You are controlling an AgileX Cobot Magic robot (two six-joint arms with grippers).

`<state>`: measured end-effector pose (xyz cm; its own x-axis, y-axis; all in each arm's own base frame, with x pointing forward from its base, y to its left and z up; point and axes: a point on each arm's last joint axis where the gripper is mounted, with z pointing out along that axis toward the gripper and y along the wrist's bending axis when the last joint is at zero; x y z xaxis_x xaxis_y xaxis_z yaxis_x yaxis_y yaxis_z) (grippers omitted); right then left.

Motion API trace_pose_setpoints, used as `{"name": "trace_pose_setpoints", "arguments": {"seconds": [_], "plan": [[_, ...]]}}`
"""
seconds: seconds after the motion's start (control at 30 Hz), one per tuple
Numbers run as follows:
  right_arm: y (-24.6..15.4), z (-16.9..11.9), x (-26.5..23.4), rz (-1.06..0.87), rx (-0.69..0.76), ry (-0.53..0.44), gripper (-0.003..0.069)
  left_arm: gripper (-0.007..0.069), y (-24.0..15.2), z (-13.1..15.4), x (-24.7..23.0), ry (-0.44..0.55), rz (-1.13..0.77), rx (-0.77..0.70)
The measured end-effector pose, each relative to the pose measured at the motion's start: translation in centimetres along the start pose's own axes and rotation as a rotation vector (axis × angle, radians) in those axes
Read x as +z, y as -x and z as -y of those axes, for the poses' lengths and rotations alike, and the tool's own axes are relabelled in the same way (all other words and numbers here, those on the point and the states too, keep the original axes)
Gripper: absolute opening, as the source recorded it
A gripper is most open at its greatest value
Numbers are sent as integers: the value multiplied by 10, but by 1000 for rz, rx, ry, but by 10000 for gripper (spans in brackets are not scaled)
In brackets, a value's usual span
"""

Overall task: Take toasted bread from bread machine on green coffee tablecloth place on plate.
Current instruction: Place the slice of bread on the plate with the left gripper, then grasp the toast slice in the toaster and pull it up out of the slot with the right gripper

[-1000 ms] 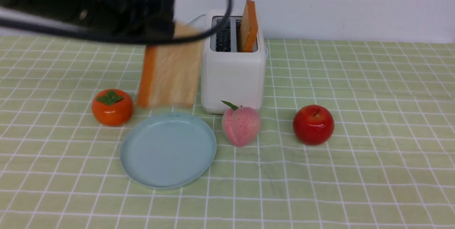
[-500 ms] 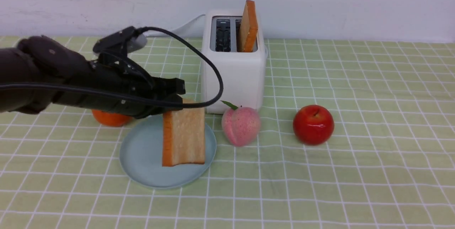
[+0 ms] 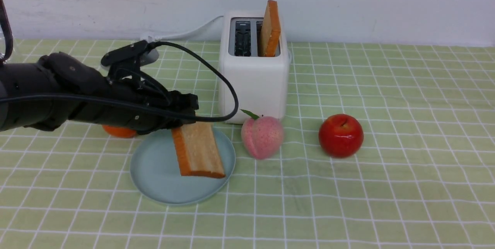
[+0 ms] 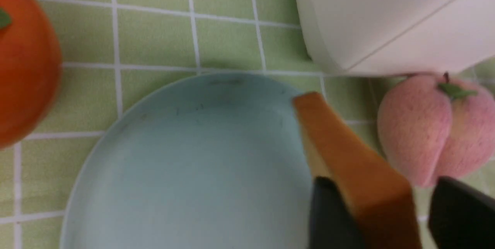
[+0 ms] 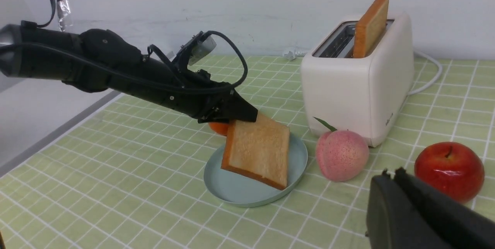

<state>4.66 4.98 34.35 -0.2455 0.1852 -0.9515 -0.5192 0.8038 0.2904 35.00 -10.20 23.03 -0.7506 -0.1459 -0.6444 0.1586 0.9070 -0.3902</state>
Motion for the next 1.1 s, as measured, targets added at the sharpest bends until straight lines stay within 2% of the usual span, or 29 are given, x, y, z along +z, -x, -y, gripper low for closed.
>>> {"name": "trace_pose_setpoints", "arguments": {"seconds": [0.13, 0.2, 0.33, 0.43, 0.5, 0.67, 0.7, 0.77, 0.8, 0.87, 0.93, 1.0, 1.1], "plan": [[0, 0, 0, 1, 2, 1, 12, 529, -2, -3, -1, 20, -26, 46], [0, 0, 0, 0, 2, 2, 14, 565, -1, -7, -5, 37, -39, 42], [-1, -1, 0, -10, 2, 8, 15, 587, 1, -23, -17, 87, -74, -12], [-2, -1, 0, -17, 2, 13, 17, 566, 0, -33, -29, 124, -135, -60], [-2, -1, 0, -19, -2, 13, 18, 538, -2, -34, -36, 139, -169, -86], [-2, 6, 13, -80, 15, 6, 20, 266, -1, -18, -80, 140, -189, -97], [-2, 9, 17, -99, 25, 2, 20, 204, 1, -14, -90, 131, -166, -93], [-2, 18, 31, -160, 59, -9, 20, 30, 6, 1, -124, 97, -75, -48], [-1, 22, 39, -192, 70, -12, 20, -7, 6, 7, -136, 83, -40, -20], [2, 26, 48, -231, 82, -11, 21, -13, 4, 15, -154, 59, 16, 14], [12, 37, 72, -319, 106, 0, 21, -13, -11, 33, -191, -3, 136, 93], [17, 43, 85, -356, 119, 4, 17, -13, -23, 41, -206, -38, 193, 129], [33, 58, 129, -449, 166, 42, 1, -13, -69, 45, -238, -113, 331, 197]]}}
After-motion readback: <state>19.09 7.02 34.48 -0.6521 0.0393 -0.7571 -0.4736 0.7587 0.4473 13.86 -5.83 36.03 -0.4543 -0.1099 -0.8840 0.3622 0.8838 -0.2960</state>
